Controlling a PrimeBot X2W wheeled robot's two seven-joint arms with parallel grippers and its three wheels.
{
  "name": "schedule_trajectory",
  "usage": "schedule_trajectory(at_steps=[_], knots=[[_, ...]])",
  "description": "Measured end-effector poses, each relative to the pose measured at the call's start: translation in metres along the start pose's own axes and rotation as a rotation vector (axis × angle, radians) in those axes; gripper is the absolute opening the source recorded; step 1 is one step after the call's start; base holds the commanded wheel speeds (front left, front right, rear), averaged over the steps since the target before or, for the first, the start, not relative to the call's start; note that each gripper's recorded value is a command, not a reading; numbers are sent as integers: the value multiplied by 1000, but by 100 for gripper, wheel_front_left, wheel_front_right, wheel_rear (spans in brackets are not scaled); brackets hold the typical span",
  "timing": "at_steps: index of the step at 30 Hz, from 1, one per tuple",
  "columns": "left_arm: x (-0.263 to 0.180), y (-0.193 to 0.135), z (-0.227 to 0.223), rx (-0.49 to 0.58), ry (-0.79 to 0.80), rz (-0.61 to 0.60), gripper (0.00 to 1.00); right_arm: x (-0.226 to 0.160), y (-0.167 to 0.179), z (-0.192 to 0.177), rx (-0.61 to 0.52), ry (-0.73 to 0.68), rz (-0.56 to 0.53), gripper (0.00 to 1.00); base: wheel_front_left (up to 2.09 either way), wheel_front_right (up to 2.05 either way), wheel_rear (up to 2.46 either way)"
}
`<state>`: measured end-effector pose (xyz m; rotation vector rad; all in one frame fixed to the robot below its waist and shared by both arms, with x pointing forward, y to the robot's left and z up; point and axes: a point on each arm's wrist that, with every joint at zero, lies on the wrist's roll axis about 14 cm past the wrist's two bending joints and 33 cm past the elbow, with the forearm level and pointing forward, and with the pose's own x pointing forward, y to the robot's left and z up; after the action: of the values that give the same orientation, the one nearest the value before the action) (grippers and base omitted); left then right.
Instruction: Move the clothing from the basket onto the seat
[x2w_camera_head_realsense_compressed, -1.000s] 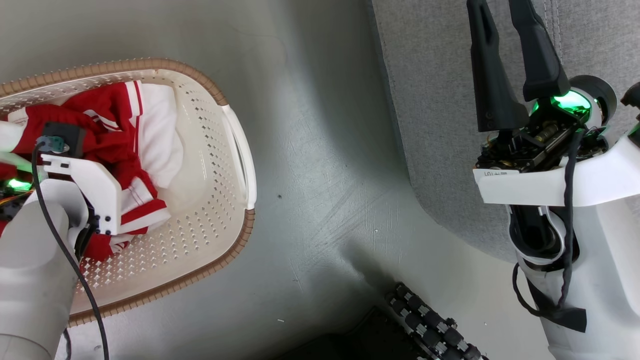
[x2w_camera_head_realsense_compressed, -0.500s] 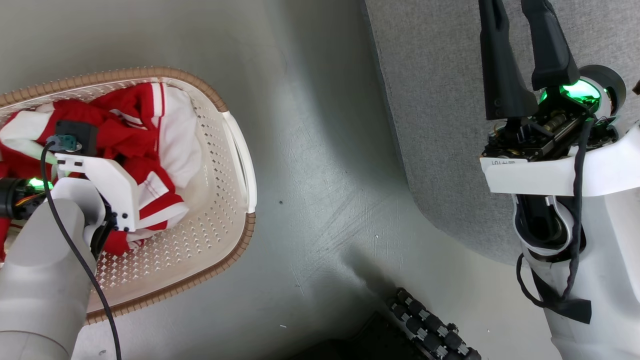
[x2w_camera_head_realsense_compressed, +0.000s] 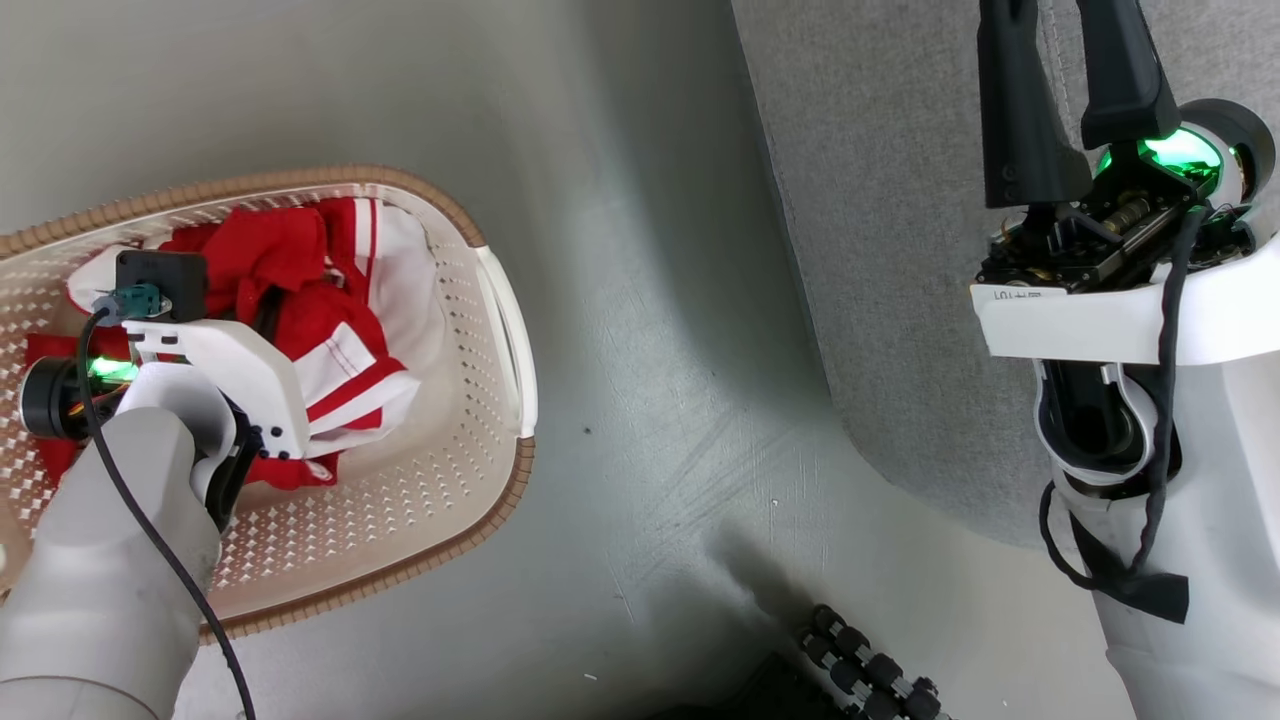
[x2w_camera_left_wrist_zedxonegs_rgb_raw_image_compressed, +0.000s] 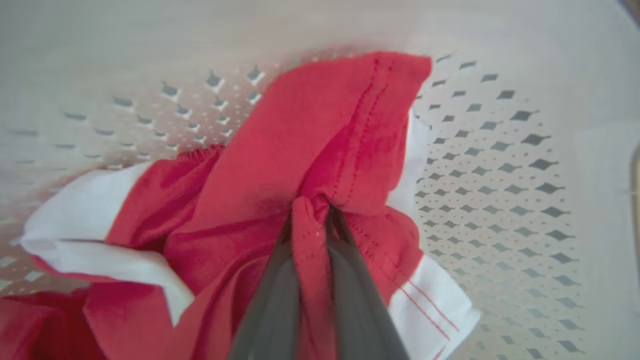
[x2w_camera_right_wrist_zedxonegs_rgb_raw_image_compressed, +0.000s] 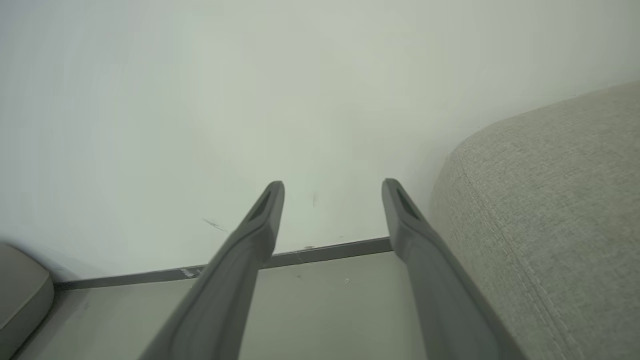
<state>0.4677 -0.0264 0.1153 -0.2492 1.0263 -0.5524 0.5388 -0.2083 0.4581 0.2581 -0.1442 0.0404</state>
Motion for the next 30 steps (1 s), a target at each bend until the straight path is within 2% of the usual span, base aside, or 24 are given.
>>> schedule_trajectory(at_steps=[4,12,30], knots=[[-9,-6,20,-6,-81,-8,0,3,6,10,-3,-24,16,100,0,0,0],[-34,-56,33,66,-177,-119,0,11,23,37,-13,-89,63,100,0,0,0],[-117,-81,111,87,-470,-144,0,9,56,90,0,-183,124,100,0,0,0]])
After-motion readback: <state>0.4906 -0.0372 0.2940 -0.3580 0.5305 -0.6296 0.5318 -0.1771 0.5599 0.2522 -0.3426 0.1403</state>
